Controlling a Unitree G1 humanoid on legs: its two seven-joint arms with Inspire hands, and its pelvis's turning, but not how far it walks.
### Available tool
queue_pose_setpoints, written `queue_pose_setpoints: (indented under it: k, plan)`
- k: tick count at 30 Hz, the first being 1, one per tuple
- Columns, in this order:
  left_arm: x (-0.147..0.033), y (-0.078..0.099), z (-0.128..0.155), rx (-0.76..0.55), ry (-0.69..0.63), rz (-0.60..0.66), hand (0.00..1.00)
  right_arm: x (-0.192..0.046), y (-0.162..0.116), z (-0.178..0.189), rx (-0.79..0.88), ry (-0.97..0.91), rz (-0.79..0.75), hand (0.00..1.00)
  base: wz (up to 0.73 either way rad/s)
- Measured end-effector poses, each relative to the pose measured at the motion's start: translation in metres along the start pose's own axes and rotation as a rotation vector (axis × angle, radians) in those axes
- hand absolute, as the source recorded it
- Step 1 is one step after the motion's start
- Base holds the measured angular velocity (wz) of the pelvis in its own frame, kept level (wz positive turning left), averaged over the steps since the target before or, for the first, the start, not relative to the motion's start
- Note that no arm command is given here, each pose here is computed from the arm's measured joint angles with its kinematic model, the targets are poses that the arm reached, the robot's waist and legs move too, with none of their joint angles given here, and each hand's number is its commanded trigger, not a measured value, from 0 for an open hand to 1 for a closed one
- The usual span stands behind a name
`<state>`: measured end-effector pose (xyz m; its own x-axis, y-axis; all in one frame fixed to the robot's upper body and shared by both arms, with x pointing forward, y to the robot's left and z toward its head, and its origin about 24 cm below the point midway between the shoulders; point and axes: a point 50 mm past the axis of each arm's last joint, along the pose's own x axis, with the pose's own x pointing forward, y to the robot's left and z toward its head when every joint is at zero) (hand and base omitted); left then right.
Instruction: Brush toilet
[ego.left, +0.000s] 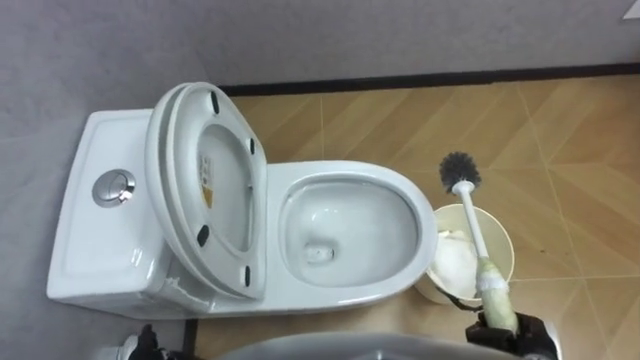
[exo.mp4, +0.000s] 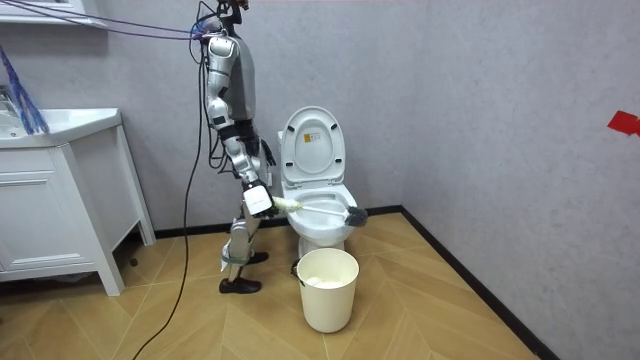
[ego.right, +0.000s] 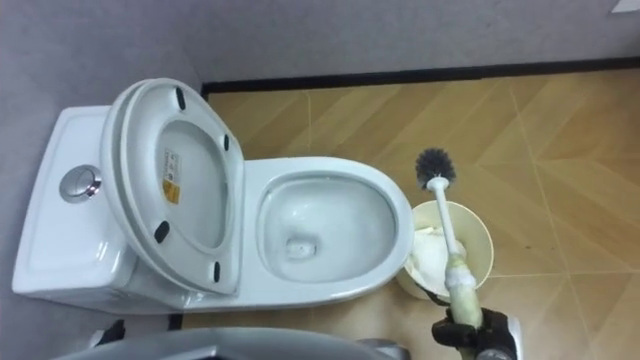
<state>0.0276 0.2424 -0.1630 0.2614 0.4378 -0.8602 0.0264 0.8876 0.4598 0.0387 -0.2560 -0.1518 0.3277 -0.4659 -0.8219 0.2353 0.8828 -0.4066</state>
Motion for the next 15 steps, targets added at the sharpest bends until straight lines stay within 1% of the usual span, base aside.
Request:
queue_pose_setpoints:
  k: [4,11,15]
  plan:
    - [0.0,-0.001,0.0,0.082,-0.015,-0.014,0.0,-0.001,0.002,-0.009,0.027,0.045,0.015,0.0,0.0]
    - [0.0,-0.001,-0.005,0.104,0.028,-0.027,0.0,-0.004,0.005,-0.026,0.034,0.139,0.048,0.0,0.0]
    - [-0.001,-0.001,-0.01,0.149,0.058,-0.035,0.0,-0.006,0.005,-0.038,0.022,0.204,0.047,0.0,0.0]
